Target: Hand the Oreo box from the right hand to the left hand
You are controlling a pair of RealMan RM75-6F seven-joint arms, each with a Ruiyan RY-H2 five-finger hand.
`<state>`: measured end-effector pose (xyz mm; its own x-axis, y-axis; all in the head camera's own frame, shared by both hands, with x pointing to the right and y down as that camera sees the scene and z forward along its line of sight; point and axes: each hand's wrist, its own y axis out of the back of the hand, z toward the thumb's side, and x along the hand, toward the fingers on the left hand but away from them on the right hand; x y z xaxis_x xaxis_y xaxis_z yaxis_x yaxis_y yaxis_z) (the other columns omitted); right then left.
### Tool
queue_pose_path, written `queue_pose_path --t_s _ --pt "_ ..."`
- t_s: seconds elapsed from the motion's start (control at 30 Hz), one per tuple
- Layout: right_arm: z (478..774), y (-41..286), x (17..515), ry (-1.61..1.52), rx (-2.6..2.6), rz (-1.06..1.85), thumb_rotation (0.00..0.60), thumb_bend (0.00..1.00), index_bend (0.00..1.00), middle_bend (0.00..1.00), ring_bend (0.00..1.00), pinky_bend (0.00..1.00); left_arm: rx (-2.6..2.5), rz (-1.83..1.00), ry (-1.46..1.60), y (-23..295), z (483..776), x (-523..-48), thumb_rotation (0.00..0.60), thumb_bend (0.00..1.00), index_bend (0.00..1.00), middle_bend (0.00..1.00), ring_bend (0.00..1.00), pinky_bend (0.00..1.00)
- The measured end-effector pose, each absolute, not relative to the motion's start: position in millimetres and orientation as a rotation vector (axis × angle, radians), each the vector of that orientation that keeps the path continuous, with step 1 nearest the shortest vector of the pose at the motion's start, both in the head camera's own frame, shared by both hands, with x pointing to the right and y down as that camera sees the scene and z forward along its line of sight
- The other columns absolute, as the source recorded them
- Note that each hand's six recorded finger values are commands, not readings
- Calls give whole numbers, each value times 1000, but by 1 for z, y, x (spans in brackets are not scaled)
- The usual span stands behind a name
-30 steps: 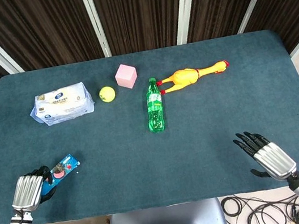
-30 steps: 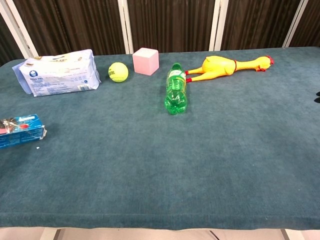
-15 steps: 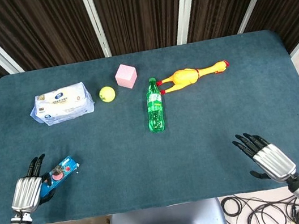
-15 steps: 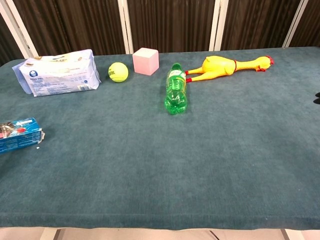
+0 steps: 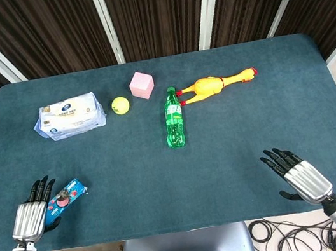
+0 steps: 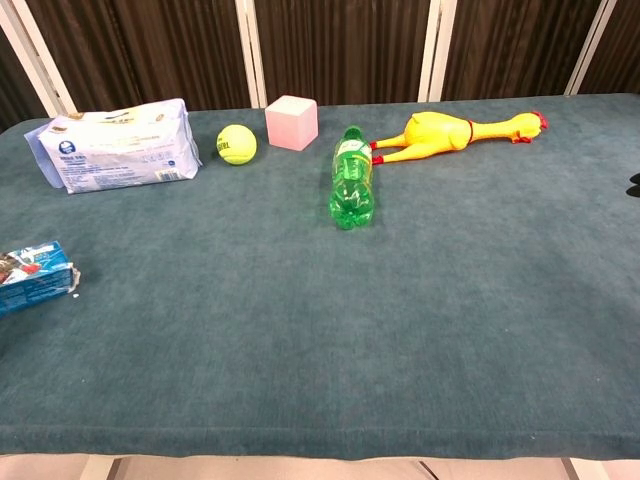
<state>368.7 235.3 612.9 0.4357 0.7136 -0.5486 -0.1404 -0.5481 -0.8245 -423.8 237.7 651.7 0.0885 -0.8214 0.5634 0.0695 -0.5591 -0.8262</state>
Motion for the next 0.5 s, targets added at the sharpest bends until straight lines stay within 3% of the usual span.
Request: queue_pose_path --t_s 0.23,0.33,0.5 --pt "613 235 369 -490 -1818 1228 600 118 0 15 9 168 -1667 -1542 782 243 650 -417 600 133 0 0 0 296" --pt "613 235 369 -488 -1820 1227 600 118 0 15 9 168 -1686 -1535 797 244 648 -415 600 13 0 0 0 304" --pt "612 235 369 -488 -1823 1227 600 118 0 15 9 168 -1695 -1490 842 243 638 -414 600 0 0 0 0 308"
